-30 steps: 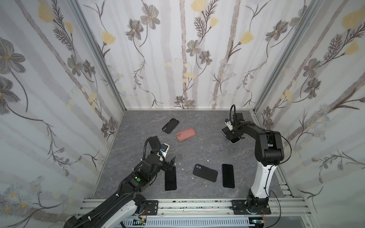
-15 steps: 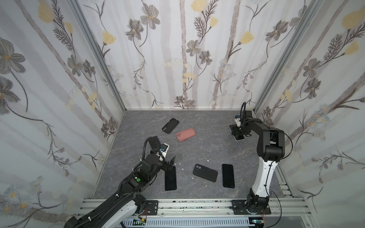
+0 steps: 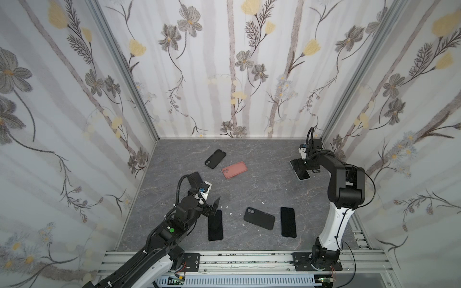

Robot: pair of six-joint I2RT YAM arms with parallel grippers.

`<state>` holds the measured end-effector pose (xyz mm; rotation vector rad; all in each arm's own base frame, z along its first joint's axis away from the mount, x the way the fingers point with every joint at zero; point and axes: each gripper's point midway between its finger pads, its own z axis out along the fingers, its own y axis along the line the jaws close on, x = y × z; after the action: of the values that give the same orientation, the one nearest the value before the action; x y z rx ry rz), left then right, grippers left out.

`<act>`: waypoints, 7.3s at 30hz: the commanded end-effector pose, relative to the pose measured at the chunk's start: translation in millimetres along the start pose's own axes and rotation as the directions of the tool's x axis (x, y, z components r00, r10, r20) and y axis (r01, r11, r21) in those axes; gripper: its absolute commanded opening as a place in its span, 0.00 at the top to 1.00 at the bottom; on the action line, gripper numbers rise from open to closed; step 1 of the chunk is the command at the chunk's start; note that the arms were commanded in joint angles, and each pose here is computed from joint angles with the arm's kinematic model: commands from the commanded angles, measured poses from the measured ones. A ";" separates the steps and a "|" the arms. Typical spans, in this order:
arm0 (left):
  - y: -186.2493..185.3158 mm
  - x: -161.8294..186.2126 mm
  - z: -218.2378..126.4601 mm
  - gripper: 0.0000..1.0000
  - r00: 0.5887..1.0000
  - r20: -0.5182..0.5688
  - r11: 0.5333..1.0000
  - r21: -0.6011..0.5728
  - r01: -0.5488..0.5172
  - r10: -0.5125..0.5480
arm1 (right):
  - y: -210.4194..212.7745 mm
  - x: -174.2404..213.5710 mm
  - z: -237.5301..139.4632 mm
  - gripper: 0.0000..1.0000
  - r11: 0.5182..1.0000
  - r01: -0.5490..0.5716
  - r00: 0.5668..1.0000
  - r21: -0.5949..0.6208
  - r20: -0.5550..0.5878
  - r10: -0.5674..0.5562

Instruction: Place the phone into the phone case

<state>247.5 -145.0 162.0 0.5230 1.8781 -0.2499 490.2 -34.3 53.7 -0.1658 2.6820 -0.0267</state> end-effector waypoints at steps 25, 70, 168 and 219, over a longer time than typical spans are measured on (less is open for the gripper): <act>14.4 -9.0 -2.0 0.00 0.999 0.019 0.996 -0.080 0.038 -0.036 | 39.7 -47.5 -113.7 0.00 0.992 0.119 0.961 0.048 0.247 -0.127; -36.1 -10.8 -3.3 0.00 0.975 -0.047 0.960 0.191 -0.203 0.215 | 298.6 166.3 -173.8 0.00 0.653 0.700 0.712 -0.289 0.213 -0.670; -190.0 -73.3 125.8 0.10 0.863 -0.478 0.864 0.352 0.360 -0.165 | 197.3 216.7 -157.1 0.59 0.938 -0.233 0.956 -0.258 0.118 0.270; -140.1 -130.4 51.0 1.00 0.800 -0.500 0.707 0.430 0.562 -0.331 | 348.1 126.9 -269.6 0.57 0.748 0.429 0.836 -0.506 0.537 -0.116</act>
<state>257.9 -325.6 246.9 0.5071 2.3420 -1.1707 212.0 288.1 209.7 -0.7023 2.1140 0.7260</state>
